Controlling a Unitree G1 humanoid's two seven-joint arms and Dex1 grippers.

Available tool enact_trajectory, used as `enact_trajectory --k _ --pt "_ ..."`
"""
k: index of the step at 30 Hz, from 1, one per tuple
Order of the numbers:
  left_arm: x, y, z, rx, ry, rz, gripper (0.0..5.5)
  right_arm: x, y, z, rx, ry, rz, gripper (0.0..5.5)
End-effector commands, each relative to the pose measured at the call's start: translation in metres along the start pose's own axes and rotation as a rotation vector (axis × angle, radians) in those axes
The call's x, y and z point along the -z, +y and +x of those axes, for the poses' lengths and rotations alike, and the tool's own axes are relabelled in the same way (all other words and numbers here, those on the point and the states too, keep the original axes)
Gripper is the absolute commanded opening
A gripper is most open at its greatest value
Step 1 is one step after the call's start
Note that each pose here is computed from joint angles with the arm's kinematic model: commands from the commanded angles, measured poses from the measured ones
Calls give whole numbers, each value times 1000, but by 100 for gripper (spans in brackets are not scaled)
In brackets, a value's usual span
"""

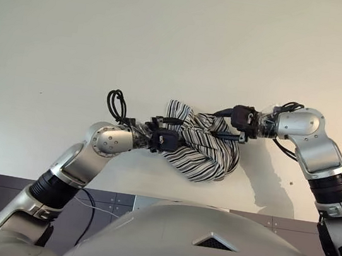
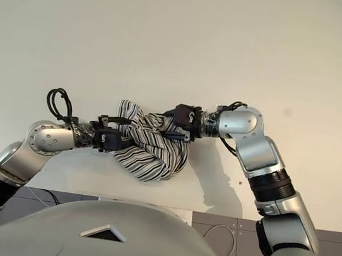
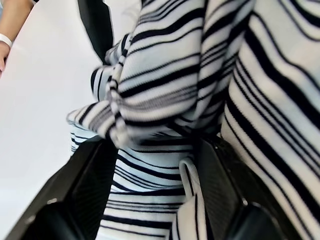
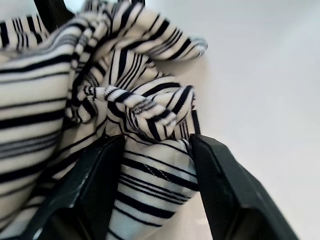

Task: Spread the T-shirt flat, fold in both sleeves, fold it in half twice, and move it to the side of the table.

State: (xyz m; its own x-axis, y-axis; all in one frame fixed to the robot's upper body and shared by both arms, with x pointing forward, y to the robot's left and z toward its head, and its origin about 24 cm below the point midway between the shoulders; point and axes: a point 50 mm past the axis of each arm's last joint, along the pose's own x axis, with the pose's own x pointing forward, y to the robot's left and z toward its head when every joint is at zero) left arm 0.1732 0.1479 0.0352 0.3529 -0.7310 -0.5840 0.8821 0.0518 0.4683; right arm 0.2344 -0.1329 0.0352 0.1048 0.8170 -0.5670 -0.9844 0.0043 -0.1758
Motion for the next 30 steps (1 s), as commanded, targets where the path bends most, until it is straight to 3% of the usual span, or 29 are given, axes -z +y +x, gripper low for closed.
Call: enact_trajectory --k 1,5,9,13,18,24,30 --pt "40 6 -20 -25 211 -3 261 33 -7 -10 76 171 -44 242" --pt "75 12 -37 -93 351 -1 261 58 -26 -42 233 282 -16 242" --pt "95 36 -47 -317 402 28 261 54 -13 -68 230 258 0 242" --pt "64 73 -39 -577 185 19 261 24 15 -66 106 133 7 242" --pt "19 101 -30 -717 -59 10 261 -2 23 -65 9 65 27 242" --pt "11 96 -29 -664 -97 1 261 -9 6 -80 97 39 65 242" --pt "33 73 -16 -499 31 -108 261 -10 -10 -82 159 21 73 242"
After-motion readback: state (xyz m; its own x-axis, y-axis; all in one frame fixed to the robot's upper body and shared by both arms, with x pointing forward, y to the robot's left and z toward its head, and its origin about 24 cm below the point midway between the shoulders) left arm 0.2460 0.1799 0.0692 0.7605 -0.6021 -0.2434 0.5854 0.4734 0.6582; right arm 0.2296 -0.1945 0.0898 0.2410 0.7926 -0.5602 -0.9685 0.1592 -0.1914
